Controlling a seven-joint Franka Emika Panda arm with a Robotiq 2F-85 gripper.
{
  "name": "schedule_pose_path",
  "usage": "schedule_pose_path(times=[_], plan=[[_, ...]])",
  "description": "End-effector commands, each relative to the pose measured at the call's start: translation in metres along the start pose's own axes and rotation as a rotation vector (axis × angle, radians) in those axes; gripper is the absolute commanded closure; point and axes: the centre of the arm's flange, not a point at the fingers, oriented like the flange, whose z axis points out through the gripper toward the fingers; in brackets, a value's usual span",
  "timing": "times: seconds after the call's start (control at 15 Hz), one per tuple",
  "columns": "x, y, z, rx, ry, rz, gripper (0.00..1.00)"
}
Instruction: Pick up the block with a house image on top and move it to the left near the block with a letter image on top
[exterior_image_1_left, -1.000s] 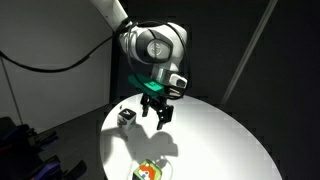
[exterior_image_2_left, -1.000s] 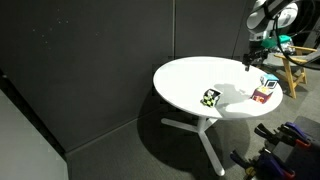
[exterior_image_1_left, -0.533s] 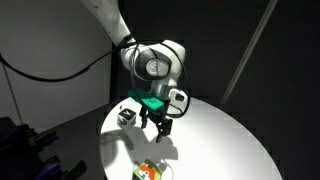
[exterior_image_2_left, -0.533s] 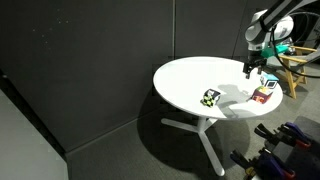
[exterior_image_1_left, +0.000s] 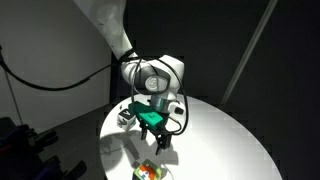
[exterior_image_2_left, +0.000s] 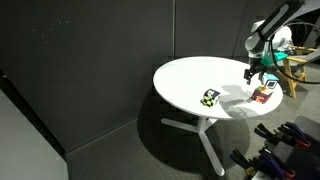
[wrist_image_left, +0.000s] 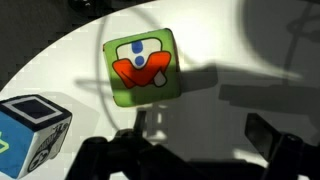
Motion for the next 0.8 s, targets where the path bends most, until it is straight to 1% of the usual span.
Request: schedule_pose_path(times=[0.0, 0.73], plan=[[0.001, 0.018, 0.007, -0.014, 0.008, 0.006, 0.00], [-0.011, 0.046, 0.026, -0.023, -0.022, 0.058, 0.00]])
